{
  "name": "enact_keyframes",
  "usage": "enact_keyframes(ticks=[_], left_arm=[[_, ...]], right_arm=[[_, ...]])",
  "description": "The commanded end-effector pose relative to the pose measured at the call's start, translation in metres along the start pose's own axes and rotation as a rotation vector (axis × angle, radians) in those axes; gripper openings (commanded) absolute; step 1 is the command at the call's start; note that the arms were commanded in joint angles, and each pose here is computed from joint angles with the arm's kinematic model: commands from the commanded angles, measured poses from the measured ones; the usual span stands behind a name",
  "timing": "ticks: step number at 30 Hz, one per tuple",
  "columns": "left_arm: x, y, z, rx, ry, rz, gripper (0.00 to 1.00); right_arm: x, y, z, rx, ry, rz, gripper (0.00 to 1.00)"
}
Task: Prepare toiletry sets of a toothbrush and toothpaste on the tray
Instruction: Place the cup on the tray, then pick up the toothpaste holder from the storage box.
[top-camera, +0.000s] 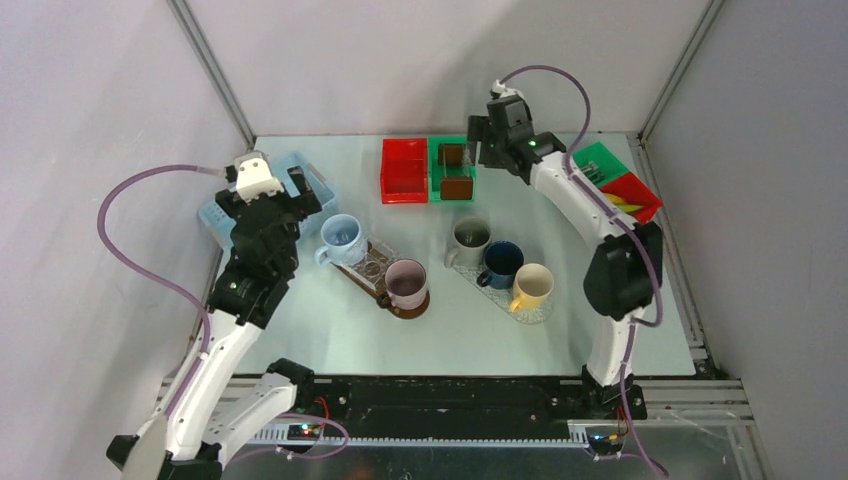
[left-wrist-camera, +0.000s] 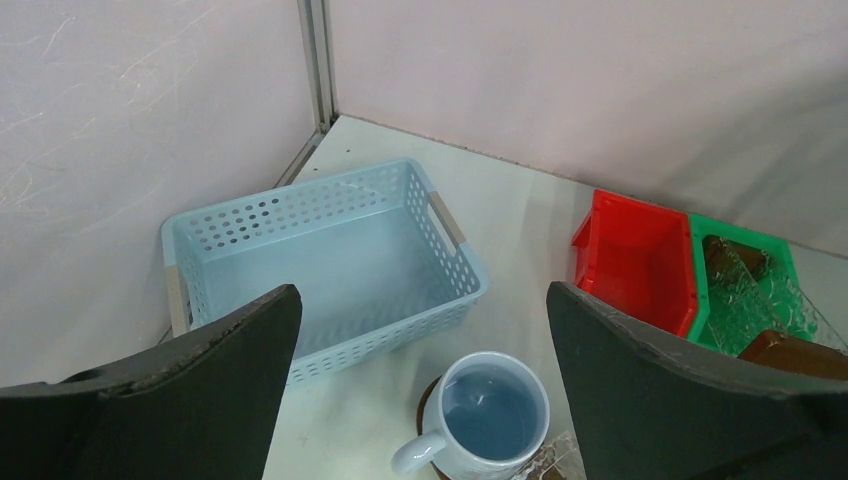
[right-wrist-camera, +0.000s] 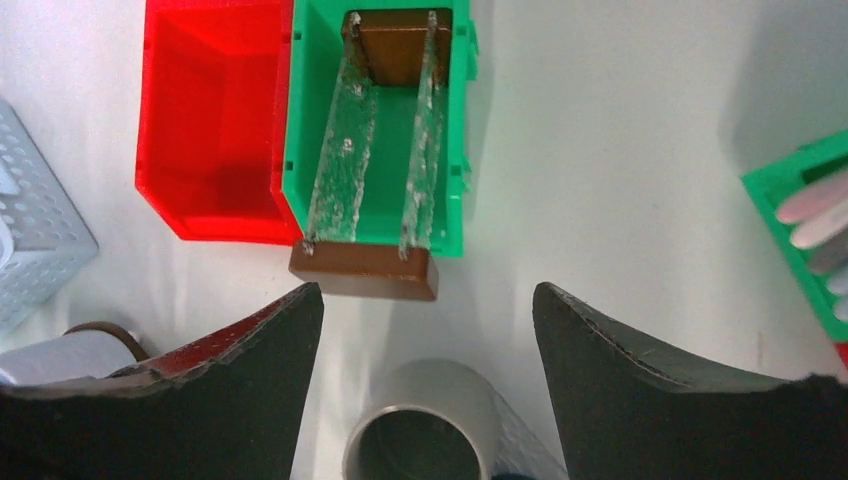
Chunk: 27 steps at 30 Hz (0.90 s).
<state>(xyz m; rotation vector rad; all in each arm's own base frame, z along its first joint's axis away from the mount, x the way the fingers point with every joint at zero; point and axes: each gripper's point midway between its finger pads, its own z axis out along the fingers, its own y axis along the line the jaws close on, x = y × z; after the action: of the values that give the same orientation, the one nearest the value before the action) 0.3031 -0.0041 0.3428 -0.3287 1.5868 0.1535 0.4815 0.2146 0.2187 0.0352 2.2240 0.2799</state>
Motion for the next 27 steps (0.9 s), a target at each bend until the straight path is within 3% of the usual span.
enact_keyframes(ticks=[1, 5, 11, 20, 23, 27], left_arm=[[0.002, -0.002, 0.002, 0.007, -0.004, -0.026, 1.0], [0.005, -0.006, 0.003, 0.027, 0.003, -0.033, 1.0], [0.005, -0.006, 0.002, 0.028, 0.001, -0.04, 1.0], [0.004, -0.007, 0.001, 0.039, -0.006, -0.05, 1.0], [0.001, -0.007, 0.0, 0.042, -0.013, -0.056, 1.0], [0.0, -0.007, -0.002, 0.045, -0.017, -0.059, 1.0]], right_arm=[[-0.013, 0.012, 0.028, 0.014, -0.032, -0.009, 0.78], [-0.004, 0.016, 0.057, 0.02, 0.0, -0.041, 0.74], [0.012, 0.023, 0.088, 0.009, 0.052, -0.08, 0.58], [0.034, 0.019, 0.115, 0.015, 0.112, -0.107, 0.2], [0.03, 0.023, 0.113, -0.01, 0.104, -0.104, 0.01], [0.008, 0.033, 0.094, -0.055, 0.051, -0.125, 0.0]])
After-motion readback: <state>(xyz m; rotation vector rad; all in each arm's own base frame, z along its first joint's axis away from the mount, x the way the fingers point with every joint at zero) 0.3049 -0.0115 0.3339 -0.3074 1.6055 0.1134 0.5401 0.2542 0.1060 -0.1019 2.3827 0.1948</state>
